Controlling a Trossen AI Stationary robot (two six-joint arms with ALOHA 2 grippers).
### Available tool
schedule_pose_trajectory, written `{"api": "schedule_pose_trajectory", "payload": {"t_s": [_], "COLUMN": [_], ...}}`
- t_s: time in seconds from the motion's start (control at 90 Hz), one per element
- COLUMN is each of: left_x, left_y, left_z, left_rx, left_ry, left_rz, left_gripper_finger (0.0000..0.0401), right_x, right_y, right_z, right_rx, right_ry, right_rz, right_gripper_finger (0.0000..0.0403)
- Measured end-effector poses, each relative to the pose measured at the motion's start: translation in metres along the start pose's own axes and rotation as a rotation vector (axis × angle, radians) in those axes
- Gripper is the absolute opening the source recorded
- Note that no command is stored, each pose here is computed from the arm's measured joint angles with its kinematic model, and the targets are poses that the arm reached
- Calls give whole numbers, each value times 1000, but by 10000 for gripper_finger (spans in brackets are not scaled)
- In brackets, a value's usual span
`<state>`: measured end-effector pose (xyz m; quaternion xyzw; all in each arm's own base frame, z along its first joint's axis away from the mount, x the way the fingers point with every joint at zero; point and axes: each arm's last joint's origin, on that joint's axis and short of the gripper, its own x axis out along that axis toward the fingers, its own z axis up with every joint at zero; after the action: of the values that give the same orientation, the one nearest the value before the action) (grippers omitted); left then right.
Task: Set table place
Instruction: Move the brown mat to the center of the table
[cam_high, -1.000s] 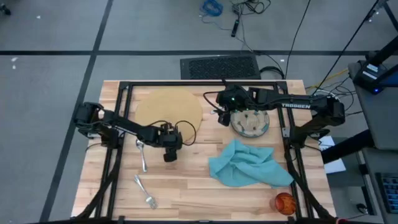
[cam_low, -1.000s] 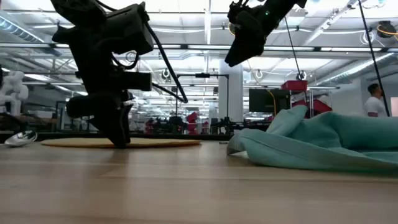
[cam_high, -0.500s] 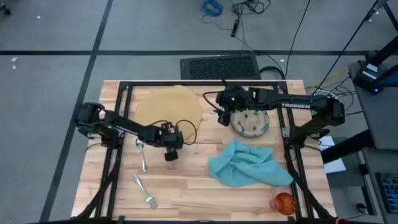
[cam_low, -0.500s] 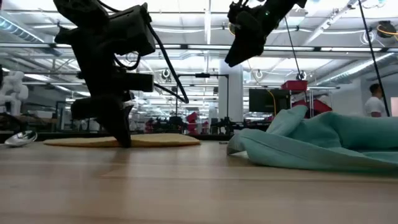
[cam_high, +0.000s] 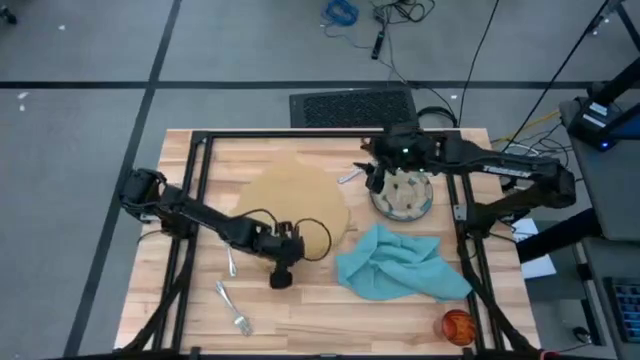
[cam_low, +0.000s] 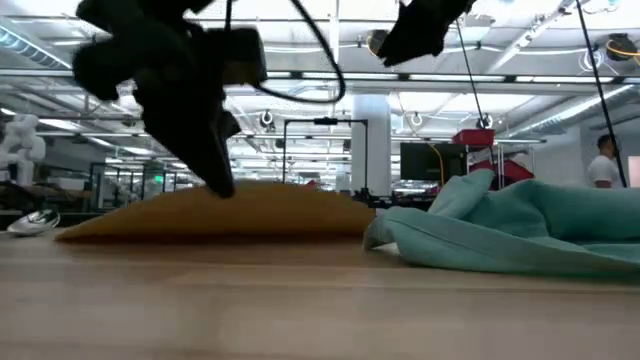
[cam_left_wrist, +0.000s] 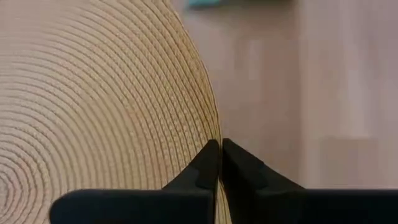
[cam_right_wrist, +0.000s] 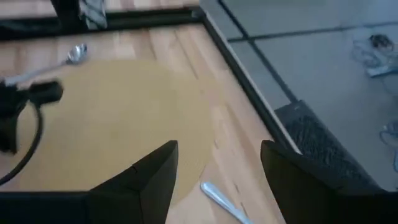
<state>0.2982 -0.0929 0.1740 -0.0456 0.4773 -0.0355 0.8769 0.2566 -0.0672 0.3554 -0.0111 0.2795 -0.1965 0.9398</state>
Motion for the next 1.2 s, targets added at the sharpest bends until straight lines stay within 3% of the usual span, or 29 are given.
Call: {"api": "schedule_pose_trajectory", "payload": {"t_s": [0.133, 0.422, 0.756, 0.989, 1.2], "left_x": [4, 45, 88, 111, 122], "left_y": [-12, -44, -94, -102, -112], "left_z": [0, -18, 36, 75, 89], "left_rx": [-37, -136, -2, 20, 14], "left_ry": [-20, 127, 55, -26, -53], "left_rz": [-68, -196, -285, -293, -319], "left_gripper_finger": [0, 0, 0, 0, 0], "right_x": [-12, -28, -32, -32, -32], "right_y": [-2, -5, -5, -5, -5], "right_z": [2, 2, 2, 0, -2], "right_rx": [7, 3, 7, 6, 0], "right_ry": [-35, -55, -59, -42, -21], "right_rz": [-1, 5, 9, 10, 10], "right_gripper_finger": [224, 224, 224, 224, 224]}}
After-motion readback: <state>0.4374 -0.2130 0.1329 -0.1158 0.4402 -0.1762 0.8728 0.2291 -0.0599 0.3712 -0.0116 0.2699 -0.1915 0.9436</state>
